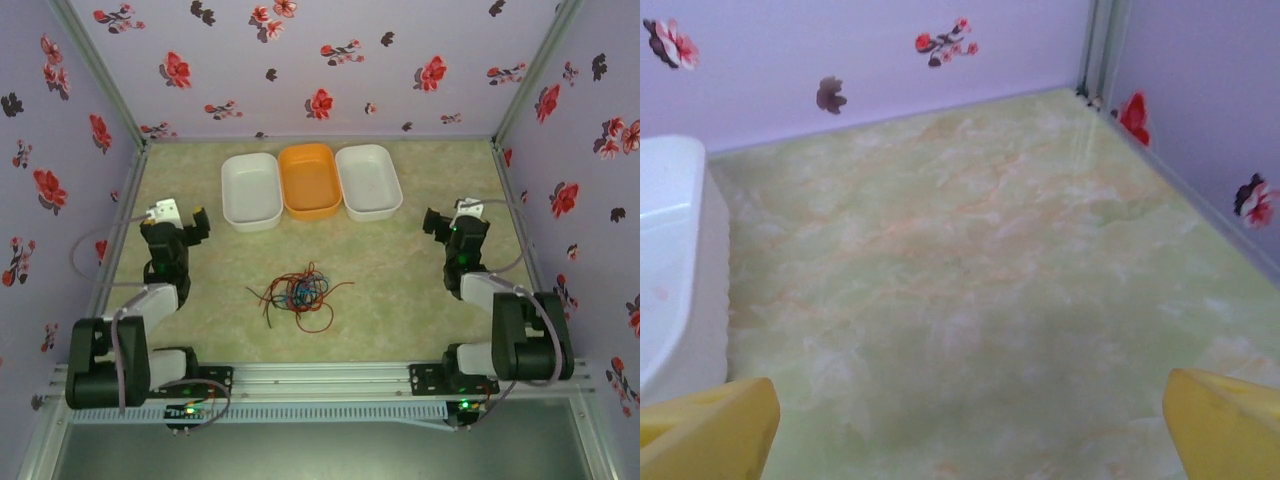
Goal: Untangle the cables
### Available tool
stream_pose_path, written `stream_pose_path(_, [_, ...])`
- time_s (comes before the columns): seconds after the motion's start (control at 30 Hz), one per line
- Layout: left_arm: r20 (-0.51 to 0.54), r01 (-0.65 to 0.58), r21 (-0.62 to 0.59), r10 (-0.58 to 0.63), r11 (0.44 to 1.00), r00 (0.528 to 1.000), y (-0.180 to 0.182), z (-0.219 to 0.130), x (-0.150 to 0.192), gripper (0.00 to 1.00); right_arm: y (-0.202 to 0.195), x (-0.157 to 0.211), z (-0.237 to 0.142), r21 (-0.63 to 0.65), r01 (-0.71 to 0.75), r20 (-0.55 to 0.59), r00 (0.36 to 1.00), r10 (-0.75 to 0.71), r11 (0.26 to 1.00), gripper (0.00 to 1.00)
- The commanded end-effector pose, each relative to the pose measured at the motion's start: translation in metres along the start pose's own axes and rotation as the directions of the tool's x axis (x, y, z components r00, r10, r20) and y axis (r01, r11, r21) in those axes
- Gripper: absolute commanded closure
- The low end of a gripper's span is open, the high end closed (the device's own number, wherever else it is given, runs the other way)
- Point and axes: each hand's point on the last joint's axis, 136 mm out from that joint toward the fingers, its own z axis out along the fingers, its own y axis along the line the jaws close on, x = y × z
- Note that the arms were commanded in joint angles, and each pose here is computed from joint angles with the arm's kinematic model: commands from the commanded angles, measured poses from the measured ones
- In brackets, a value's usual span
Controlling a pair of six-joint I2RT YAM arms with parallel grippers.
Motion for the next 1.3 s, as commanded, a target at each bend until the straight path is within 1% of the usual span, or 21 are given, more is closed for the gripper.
stream_pose_path(0.0, [-0.008, 0.11, 0.005, -0.11, 0.994, 0.994, -0.001, -0.006, -0.016, 0.0, -0.012, -0.012, -0.01, 0.093, -0.018, -0.025, 0.999, 0.02, 0.995, 0.01])
stream_pose_path(0.1, [-0.039, 0.134, 0.053, -0.132, 0.99, 0.99, -0.021, -0.013, -0.025, 0.0, -0.018, -0.019, -0.019, 0.145, -0.072, -0.052, 0.995, 0.08, 0.987, 0.01])
stream_pose_path(0.17, [-0.067, 0.129, 0.098, -0.122, 0.987, 0.99, -0.041, -0.018, -0.028, 0.0, -0.015, -0.022, -0.024, 0.147, -0.107, -0.077, 0.99, 0.119, 0.983, 0.01])
stream_pose_path(0.33, [-0.115, 0.058, 0.186, -0.037, 0.981, 0.993, -0.093, -0.041, -0.023, 0.0, 0.01, -0.032, -0.029, 0.102, -0.116, -0.13, 0.983, 0.129, 0.988, 0.01])
stream_pose_path(0.43, [-0.137, 0.063, 0.228, -0.032, 0.972, 0.99, -0.111, -0.054, -0.023, 0.0, 0.026, -0.033, -0.027, 0.082, -0.129, -0.175, 0.974, 0.142, 0.988, 0.01])
stream_pose_path(0.53, [-0.149, 0.064, 0.27, -0.023, 0.961, 0.989, -0.123, -0.067, -0.021, 0.0, 0.042, -0.033, -0.023, 0.062, -0.134, -0.216, 0.966, 0.144, 0.989, 0.01])
stream_pose_path(0.67, [-0.177, 0.053, 0.276, -0.003, 0.96, 0.984, -0.125, -0.076, -0.009, 0.0, 0.064, -0.029, -0.019, 0.041, -0.098, -0.272, 0.957, 0.105, 0.994, 0.01])
stream_pose_path(0.8, [-0.218, 0.094, 0.299, -0.028, 0.95, 0.976, -0.134, -0.085, 0.005, 0.0, 0.087, -0.023, -0.026, -0.005, -0.081, -0.298, 0.952, 0.076, 0.997, 0.01])
stream_pose_path(0.9, [-0.226, 0.097, 0.345, -0.018, 0.934, 0.974, -0.15, -0.092, 0.016, 0.0, 0.103, -0.017, -0.032, -0.03, -0.07, -0.327, 0.944, 0.056, 0.997, 0.01])
stream_pose_path(0.97, [-0.242, 0.08, 0.372, 0.013, 0.925, 0.97, -0.161, -0.096, 0.025, 0.0, 0.112, -0.013, -0.035, -0.037, -0.058, -0.351, 0.935, 0.042, 0.998, 0.01])
stream_pose_path(1.03, [-0.257, 0.04, 0.411, 0.074, 0.911, 0.964, -0.175, -0.101, 0.035, 0.0, 0.124, -0.007, -0.039, -0.053, -0.044, -0.376, 0.926, 0.021, 0.998, 0.01])
stream_pose_path(1.13, [-0.303, -0.022, 0.464, 0.182, 0.886, 0.936, -0.196, -0.108, 0.056, 0.0, 0.136, 0.006, -0.048, -0.059, -0.028, -0.419, 0.908, 0.001, 0.998, 0.01])
stream_pose_path(1.17, [-0.31, -0.036, 0.49, 0.212, 0.871, 0.927, -0.204, -0.111, 0.061, 0.0, 0.138, 0.01, -0.05, -0.061, -0.028, -0.432, 0.902, -0.001, 0.998, 0.01])
stream_pose_path(1.27, [-0.325, -0.057, 0.606, 0.313, 0.793, 0.892, -0.233, -0.123, 0.079, 0.0, 0.147, 0.025, -0.058, -0.08, -0.043, -0.472, 0.882, 0.001, 0.996, 0.01])
